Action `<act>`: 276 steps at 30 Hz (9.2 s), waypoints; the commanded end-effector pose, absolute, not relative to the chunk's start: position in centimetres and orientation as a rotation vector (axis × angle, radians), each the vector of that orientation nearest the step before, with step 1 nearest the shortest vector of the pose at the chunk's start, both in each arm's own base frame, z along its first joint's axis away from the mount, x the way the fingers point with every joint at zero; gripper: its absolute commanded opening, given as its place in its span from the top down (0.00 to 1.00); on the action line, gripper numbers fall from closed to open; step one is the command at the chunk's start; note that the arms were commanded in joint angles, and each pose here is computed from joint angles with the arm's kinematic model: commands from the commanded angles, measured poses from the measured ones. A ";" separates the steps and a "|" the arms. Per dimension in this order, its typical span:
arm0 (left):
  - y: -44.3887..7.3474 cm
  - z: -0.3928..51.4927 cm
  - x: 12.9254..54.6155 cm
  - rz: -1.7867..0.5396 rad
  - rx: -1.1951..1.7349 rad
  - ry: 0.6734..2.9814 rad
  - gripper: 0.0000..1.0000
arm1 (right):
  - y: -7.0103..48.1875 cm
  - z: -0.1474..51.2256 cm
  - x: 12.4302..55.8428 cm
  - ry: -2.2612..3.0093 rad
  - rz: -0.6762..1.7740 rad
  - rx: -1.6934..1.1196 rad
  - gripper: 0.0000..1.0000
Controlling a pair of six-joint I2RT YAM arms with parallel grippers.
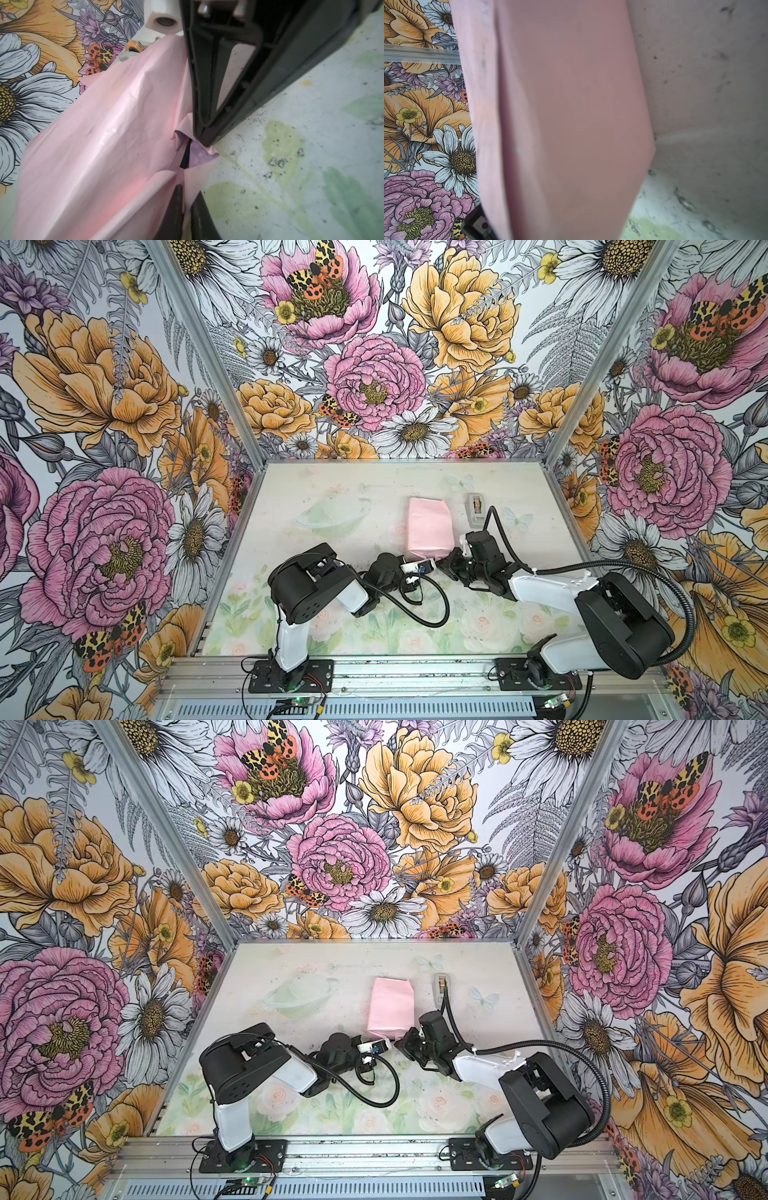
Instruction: Wrap the gift box in paper
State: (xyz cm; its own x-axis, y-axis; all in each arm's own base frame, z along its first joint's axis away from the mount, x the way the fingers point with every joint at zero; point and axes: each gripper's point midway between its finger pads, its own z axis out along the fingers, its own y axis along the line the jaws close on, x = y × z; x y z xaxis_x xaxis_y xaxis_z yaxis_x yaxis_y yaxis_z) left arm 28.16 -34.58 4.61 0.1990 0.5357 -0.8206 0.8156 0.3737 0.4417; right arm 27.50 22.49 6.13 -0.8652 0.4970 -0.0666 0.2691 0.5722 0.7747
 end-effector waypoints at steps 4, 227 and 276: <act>-34.8 5.1 28.4 -0.411 1.235 1.496 1.00 | 21.2 7.9 27.4 2.448 1.181 0.605 0.79; -32.5 4.2 34.6 -0.214 1.088 1.928 0.19 | 17.4 6.3 29.1 2.295 0.995 0.576 0.71; -32.2 16.9 45.1 -0.370 0.823 2.143 0.22 | 22.3 5.6 33.4 2.240 1.122 0.558 0.95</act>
State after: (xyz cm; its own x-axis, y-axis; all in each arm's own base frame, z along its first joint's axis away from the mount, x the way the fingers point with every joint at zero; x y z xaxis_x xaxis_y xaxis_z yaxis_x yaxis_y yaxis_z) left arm 45.28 -32.33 20.39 -0.3912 0.3551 -0.8491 0.6429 0.7656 0.0240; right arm 32.43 22.34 4.68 -0.7738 0.5716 -0.2730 0.1332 0.5681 0.8121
